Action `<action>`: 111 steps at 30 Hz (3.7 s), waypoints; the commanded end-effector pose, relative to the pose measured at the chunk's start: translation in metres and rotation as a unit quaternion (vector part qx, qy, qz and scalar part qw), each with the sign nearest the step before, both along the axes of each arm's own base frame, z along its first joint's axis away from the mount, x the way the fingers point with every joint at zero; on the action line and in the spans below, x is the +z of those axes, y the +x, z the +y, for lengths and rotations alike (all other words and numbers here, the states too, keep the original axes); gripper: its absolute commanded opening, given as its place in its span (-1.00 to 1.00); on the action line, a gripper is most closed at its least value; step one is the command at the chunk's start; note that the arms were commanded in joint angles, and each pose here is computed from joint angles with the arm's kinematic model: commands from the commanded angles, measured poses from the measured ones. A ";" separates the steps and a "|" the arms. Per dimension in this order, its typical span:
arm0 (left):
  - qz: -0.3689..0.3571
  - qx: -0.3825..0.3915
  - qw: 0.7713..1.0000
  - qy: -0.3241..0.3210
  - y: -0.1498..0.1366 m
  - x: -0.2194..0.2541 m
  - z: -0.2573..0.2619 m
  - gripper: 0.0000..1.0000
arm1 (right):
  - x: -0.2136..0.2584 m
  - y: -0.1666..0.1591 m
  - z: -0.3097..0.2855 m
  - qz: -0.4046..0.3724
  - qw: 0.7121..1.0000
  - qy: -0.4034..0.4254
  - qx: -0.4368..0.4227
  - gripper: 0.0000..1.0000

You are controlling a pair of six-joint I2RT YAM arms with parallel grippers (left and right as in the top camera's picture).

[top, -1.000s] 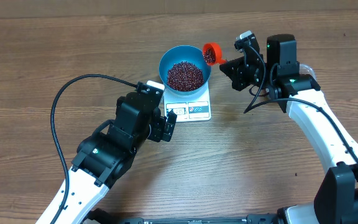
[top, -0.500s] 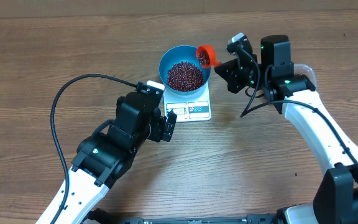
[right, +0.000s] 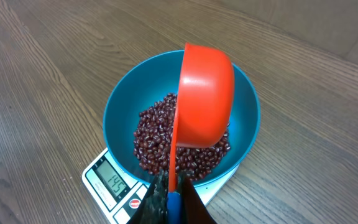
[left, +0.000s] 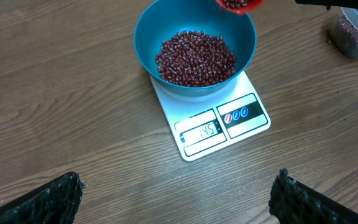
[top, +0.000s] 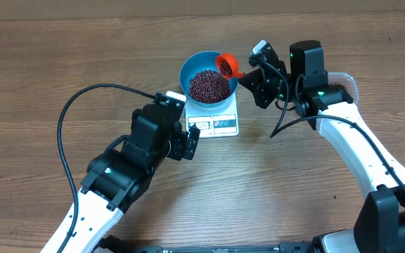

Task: Scoop item into bowl and weigh 150g on scale
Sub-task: 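Tilt the red scoop slightly with the right gripper to trickle beans into bowl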

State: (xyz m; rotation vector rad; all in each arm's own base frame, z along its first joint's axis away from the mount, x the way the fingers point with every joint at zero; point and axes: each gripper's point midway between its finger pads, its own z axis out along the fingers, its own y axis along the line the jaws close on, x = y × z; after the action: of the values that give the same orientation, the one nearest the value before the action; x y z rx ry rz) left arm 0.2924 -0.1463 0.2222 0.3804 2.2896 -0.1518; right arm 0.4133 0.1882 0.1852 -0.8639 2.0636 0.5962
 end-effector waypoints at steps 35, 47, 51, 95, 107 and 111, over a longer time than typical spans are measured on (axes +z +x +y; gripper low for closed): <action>0.000 0.003 1.000 0.004 0.001 -0.002 0.000 0.99 | 0.006 -0.001 0.003 0.042 0.998 0.038 -0.038 -0.93; 0.000 0.003 1.000 0.004 0.001 -0.002 0.000 0.99 | 0.006 -0.001 0.003 0.043 0.998 0.038 -0.038 -0.93; 0.000 0.003 1.000 0.004 0.001 -0.002 0.000 0.99 | 0.006 -0.001 0.003 0.043 0.998 0.038 -0.038 -0.92; 0.000 0.003 1.000 0.004 0.001 -0.002 0.000 0.99 | -0.002 0.007 0.003 0.004 1.000 0.003 -0.015 -0.93; 0.000 0.003 1.000 0.004 0.001 -0.002 0.000 0.99 | 0.006 0.010 0.011 -0.024 1.000 0.007 0.000 -0.93; 0.000 0.003 1.000 0.004 0.001 -0.002 0.000 0.99 | 0.005 0.009 0.012 -0.021 1.000 0.007 0.002 -0.93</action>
State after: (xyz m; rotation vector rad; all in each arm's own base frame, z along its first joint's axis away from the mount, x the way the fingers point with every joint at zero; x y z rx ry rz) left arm 0.2924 -0.1463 0.2222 0.3804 2.2896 -0.1518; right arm 0.4206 0.1976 0.1881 -0.8553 2.0280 0.5982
